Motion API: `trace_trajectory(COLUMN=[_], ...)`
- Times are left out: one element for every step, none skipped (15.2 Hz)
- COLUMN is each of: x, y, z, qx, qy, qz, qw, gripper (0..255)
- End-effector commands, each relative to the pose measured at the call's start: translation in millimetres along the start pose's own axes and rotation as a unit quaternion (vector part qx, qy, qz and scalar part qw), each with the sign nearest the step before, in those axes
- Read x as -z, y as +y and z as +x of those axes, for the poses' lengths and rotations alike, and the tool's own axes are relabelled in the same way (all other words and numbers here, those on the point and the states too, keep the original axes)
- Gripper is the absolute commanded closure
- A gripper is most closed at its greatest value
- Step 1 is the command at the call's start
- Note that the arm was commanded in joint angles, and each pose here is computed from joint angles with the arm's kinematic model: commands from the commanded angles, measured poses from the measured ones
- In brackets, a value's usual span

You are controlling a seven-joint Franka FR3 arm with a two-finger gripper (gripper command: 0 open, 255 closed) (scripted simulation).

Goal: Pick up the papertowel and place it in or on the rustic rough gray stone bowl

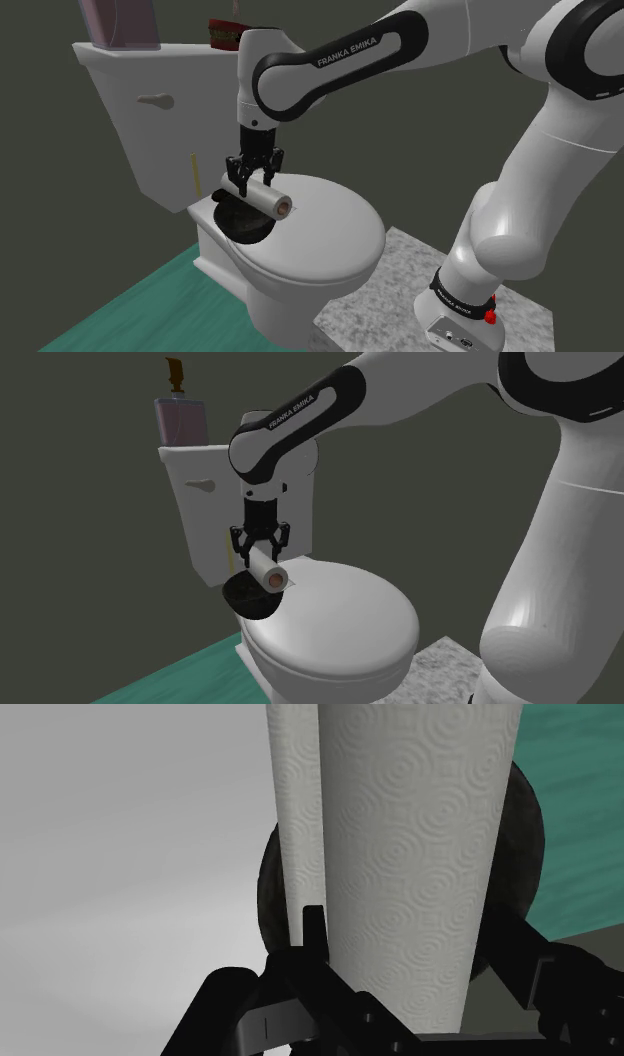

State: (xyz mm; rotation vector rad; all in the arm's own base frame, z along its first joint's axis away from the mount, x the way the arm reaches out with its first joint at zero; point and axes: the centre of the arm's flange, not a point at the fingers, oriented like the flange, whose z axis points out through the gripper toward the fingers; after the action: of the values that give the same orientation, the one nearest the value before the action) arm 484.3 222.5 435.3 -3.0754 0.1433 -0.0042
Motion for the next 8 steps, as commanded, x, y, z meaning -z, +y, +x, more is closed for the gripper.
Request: trace_trajectory(x=[-0.1, -0.1, -0.1, -0.1, -0.1, -0.1, -0.1, -0.1], y=[0.0, 0.0, 0.0, 0.0, 0.0, 0.0, 0.0, 0.0], z=[0.0, 0.0, 0.0, 0.0, 0.0, 0.0, 0.0, 0.0], qx=[0.0, 0.0, 0.0, 0.0, 0.0, 0.0, 0.0, 0.0], qy=[0.0, 0.0, 0.0, 0.0, 0.0, 0.0, 0.0, 0.0], qz=[0.0, 0.0, 0.0, 0.0, 0.0, 0.0, 0.0, 0.0], qw=[1.0, 1.0, 1.0, 1.0, 1.0, 1.0, 1.0, 1.0], gripper=[255, 255, 0, 0, 0, 0, 0, 0])
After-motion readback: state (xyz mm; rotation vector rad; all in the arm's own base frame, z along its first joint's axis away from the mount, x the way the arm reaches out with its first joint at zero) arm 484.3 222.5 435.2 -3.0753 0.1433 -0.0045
